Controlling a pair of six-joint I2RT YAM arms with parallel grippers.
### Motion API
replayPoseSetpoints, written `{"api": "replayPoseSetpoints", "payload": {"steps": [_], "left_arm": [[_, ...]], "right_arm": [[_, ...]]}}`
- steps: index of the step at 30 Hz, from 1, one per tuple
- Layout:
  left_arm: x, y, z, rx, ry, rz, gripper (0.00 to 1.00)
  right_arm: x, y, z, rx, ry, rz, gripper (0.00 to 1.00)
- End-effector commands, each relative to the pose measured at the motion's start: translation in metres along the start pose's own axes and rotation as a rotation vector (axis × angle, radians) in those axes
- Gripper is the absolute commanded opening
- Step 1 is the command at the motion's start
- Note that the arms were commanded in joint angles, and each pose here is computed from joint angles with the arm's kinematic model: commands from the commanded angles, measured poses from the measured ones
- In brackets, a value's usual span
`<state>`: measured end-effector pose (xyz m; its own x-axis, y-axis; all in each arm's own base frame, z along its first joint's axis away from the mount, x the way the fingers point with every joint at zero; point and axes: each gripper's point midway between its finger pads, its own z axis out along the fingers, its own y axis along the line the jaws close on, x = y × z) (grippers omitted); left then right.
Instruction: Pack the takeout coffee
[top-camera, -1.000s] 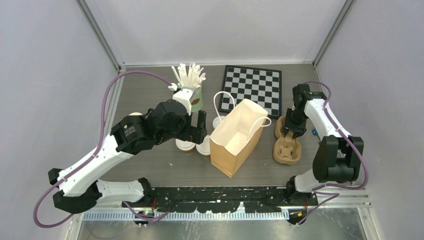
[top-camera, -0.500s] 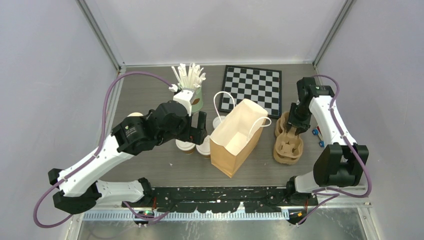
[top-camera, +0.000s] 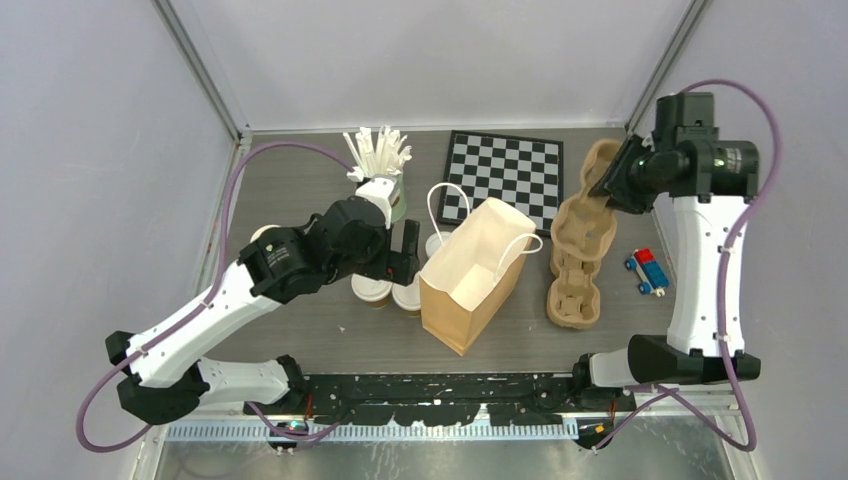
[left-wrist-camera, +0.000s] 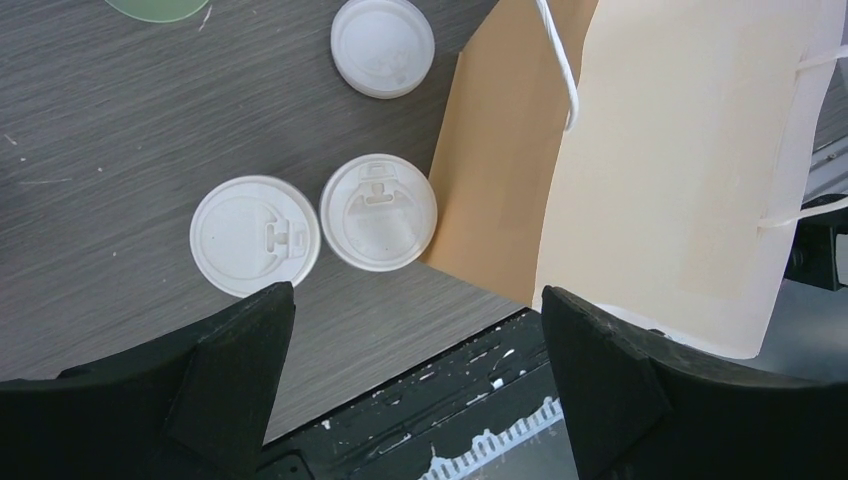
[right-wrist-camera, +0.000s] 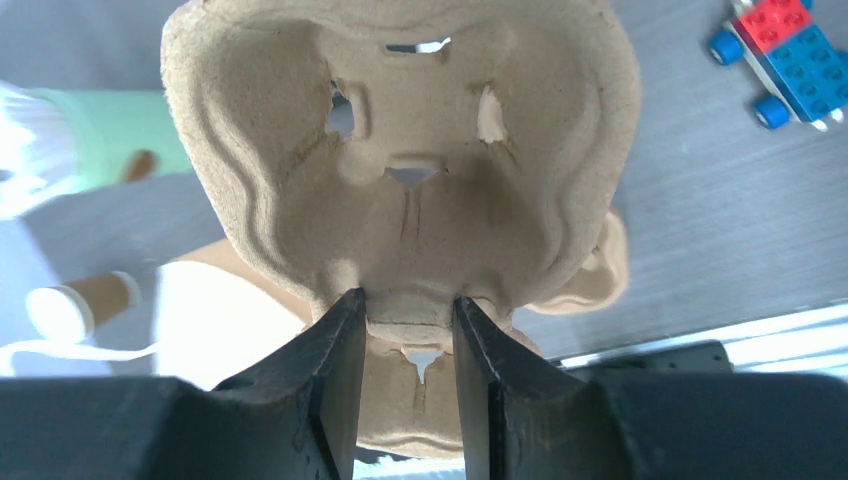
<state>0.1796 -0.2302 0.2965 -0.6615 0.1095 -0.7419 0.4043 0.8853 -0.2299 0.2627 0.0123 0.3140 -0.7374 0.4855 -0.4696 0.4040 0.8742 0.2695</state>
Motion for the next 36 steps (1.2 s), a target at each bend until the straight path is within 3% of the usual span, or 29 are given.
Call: {"api": "replayPoseSetpoints", "payload": {"steps": [1,7,13,17,24,25,32,36], "left_arm": [[-0.014,-0.014,0.004,0.073,-0.036,-0.055,0.95],[-0.007,-0.031,0.015,0.172,-0.006,-0.049,0.94],[0.001,-0.056,0.023,0.287,0.040,-0.045,0.84],[0.000,-0.074,0.020,0.392,0.043,-0.052,0.75],[0.004,-0.106,0.016,0.576,0.062,-0.090,0.60],[0.002,-0.107,0.015,0.580,0.057,-0.090,0.61],[-0.017,-0.075,-0.002,0.458,-0.061,-0.139,0.87],[-0.025,-0.031,-0.004,0.308,-0.086,-0.249,0.90]], "right_arm": [[-0.007,0.035,-0.057,-0.173,-0.062,0.117,0.35],[-0.033,0.084,-0.091,-0.382,-0.167,0.246,0.35],[-0.025,0.144,-0.096,-0.498,-0.171,0.264,0.35],[-0.018,0.173,-0.093,-0.521,-0.174,0.280,0.35],[0.009,0.178,-0.076,-0.459,-0.125,0.259,0.35],[0.014,0.177,-0.074,-0.449,-0.115,0.253,0.35],[0.047,0.171,-0.066,-0.405,-0.045,0.203,0.34],[0.063,0.166,-0.067,-0.379,-0.019,0.160,0.35]]}}
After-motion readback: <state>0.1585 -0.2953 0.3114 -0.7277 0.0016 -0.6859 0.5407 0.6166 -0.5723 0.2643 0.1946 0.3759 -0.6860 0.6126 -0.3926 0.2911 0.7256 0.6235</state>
